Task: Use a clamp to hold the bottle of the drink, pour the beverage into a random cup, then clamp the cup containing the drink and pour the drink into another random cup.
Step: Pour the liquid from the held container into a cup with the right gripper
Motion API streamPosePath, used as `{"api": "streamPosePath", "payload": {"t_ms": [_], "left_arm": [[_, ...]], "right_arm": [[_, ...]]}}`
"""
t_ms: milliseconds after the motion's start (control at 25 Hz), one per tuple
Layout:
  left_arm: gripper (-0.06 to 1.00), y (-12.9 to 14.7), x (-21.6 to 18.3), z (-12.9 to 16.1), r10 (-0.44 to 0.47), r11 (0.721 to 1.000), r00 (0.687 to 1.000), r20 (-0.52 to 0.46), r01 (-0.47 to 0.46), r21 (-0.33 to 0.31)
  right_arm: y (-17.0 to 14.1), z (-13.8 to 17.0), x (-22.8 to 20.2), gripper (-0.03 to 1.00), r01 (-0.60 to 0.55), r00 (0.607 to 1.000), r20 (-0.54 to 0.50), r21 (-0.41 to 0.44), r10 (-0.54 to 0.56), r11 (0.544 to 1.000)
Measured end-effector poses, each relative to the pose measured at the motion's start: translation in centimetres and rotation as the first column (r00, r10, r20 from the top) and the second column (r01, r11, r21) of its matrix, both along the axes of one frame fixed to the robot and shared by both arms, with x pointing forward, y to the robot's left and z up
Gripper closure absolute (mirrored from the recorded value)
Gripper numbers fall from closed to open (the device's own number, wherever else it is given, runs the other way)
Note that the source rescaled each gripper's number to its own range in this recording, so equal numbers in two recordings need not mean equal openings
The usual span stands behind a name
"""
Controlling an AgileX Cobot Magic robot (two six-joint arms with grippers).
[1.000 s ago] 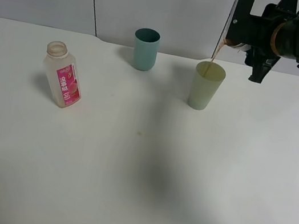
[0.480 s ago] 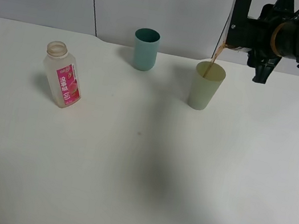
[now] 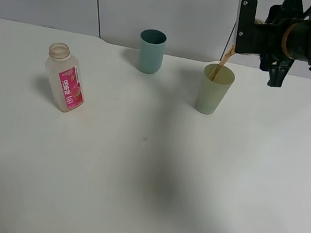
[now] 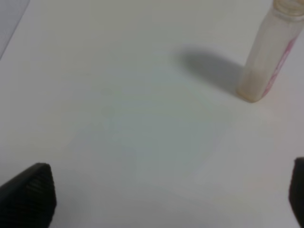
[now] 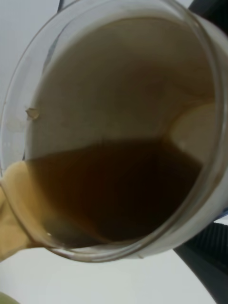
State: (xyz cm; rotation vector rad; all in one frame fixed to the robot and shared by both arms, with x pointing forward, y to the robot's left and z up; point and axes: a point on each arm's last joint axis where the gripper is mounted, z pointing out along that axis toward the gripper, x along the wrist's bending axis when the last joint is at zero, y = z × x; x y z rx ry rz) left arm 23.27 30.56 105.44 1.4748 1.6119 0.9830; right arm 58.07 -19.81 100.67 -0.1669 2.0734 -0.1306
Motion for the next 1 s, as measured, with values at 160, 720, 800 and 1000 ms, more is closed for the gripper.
{"api": "streamPosePath", "payload": {"t_ms": [160,720,800,1000], "left_arm": [[-0.06,0.00,0.00,0.00,0.000,1.000,1.000,0.000,0.000,0.000],[-0.06,0.00,0.00,0.00,0.000,1.000,1.000,0.000,0.000,0.000],[-0.06,0.00,0.00,0.00,0.000,1.000,1.000,0.000,0.000,0.000],[-0.06,0.00,0.00,0.00,0.000,1.000,1.000,0.000,0.000,0.000]], "right_arm": [[0.00,0.00,0.00,0.96,-0.015,1.000,-0.001,-0.026,0.015,1.000],[0.00,0.00,0.00,0.96,-0.122,0.992,-0.019,-0.219,0.121,0.968],[-0.02,0.01,0.00,0.96,-0.137,0.991,-0.023,-0.249,0.135,0.959],[-0.15,0.05,0.02,0.96,-0.164,0.986,-0.033,-0.328,0.162,0.930]]}}
